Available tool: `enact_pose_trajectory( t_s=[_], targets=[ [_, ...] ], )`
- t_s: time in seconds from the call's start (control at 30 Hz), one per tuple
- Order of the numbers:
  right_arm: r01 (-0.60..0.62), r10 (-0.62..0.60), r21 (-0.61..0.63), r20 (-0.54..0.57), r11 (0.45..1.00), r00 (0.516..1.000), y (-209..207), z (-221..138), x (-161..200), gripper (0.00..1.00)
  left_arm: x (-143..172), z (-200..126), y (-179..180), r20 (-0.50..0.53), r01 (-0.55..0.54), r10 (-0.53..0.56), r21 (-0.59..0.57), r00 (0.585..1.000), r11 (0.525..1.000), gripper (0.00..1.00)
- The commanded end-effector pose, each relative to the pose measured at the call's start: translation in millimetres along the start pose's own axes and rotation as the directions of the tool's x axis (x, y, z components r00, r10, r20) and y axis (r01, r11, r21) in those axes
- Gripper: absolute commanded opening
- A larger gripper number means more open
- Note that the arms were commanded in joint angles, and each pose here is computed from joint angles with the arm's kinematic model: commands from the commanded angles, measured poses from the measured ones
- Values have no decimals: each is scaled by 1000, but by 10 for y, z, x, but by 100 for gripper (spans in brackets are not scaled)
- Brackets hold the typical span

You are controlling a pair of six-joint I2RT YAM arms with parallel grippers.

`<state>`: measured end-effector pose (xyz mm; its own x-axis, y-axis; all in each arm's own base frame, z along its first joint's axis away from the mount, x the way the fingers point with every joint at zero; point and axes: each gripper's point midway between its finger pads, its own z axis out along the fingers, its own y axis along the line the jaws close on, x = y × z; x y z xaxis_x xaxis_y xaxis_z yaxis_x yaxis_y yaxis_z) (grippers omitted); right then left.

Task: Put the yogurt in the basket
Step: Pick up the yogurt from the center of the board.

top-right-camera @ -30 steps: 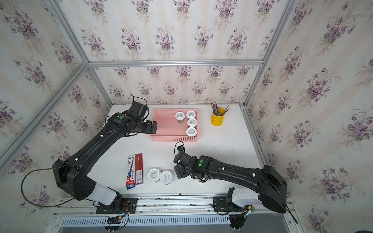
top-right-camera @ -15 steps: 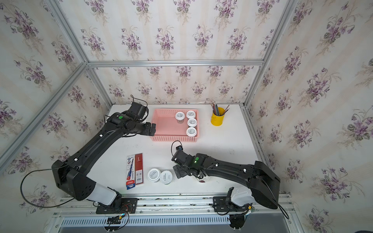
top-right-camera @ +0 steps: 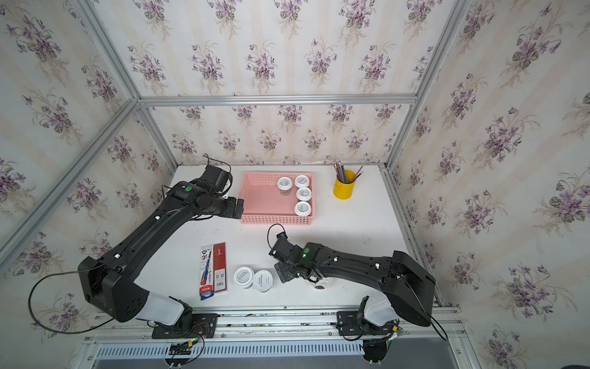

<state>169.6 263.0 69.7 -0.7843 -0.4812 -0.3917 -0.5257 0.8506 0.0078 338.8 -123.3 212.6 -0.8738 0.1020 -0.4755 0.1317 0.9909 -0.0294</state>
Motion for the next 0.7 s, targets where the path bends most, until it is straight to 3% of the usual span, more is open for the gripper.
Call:
enact_pose_trajectory(
  t_s=[0.0, 0.53, 0.67],
  targets=[
    [-2, 2, 17, 6, 1000, 1000, -27, 10, -7, 84, -33, -21, 11, 18, 7, -7, 4, 1000, 1000, 99],
    [-15, 15, 11, 16, 1000, 1000, -32, 33, 12, 77, -44, -44, 52, 25, 12, -12, -3, 1000, 1000, 99],
    [-14, 14, 29, 13, 999, 1000, -60, 22, 13, 76, 80, -21, 266, -10, 61, -62, -55, 998, 997, 99]
  ],
)
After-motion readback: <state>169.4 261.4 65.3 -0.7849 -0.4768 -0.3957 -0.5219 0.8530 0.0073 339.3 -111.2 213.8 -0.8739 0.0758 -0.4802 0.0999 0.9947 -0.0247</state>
